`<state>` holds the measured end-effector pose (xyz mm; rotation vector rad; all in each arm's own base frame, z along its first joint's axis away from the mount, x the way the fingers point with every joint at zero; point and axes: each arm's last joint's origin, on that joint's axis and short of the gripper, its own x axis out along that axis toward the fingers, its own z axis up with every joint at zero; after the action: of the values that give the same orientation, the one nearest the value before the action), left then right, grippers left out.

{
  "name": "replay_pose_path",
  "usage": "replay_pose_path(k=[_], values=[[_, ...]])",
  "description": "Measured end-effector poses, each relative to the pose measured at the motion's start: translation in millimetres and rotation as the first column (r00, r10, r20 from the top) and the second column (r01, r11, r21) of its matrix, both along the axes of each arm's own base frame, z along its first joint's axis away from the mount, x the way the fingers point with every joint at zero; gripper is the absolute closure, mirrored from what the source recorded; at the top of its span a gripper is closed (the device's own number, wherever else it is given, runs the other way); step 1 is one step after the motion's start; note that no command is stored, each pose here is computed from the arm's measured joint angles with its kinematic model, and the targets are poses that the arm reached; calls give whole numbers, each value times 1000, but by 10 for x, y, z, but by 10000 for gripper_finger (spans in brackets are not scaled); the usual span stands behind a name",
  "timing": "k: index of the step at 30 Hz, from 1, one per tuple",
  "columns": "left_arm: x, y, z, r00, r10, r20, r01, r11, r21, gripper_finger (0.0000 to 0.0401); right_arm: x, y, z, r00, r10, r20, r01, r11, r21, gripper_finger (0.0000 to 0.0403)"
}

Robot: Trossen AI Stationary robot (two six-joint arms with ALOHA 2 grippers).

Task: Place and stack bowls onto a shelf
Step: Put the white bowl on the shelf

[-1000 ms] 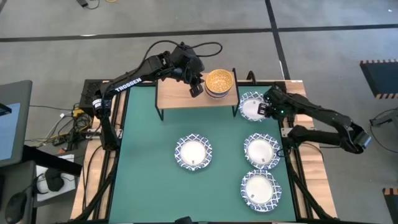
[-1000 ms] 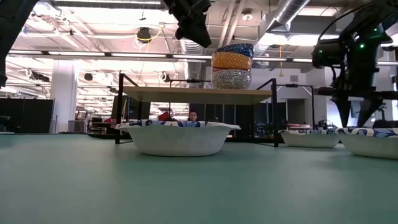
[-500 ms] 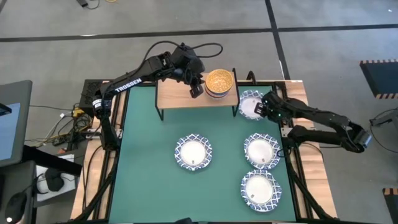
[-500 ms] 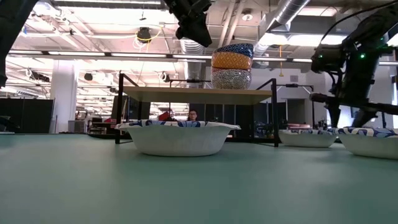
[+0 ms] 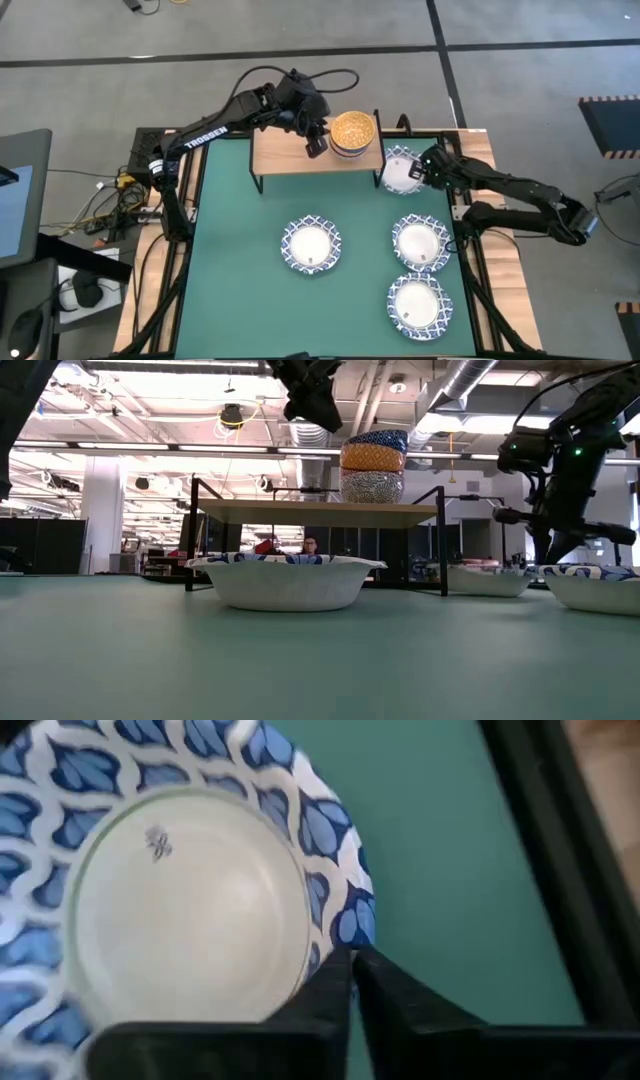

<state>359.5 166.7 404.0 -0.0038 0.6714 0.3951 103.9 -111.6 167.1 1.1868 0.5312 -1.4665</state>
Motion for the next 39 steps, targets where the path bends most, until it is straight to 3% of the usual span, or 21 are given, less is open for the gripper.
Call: replay_pose_path(k=[2, 9, 12, 23, 28, 33, 39], values=[[-1, -14, 36, 1000, -3, 11, 3, 1000, 5, 291, 4, -11, 7, 1000, 3, -10, -3, 1000, -24, 386], [-2, -98, 114, 1000, -23, 13, 23, 1000, 8, 291, 27, -3, 75, 999, 6, 54, -2, 997, -75, 382], [-8, -120, 97, 1000, -12, -13, 12, 1000, 10, 291, 15, 40, 102, 994, -17, 104, 22, 998, -52, 376], [-21, -109, 89, 999, 13, -38, -12, 999, 36, 291, -59, 115, 99, 994, -90, 64, 92, 995, -26, 244], [-35, -78, 89, 999, 27, -41, -25, 999, 44, 291, 16, 48, 22, 995, -93, 44, 93, 996, -10, 210], [-63, -53, 70, 997, 35, -65, -33, 999, 34, 291, 99, -9, -60, 995, -90, 41, 90, 996, 13, 221], [-98, -51, 36, 992, 59, -116, -55, 998, 35, 291, 145, -41, -155, 998, -59, -11, 59, 997, 44, 287]])
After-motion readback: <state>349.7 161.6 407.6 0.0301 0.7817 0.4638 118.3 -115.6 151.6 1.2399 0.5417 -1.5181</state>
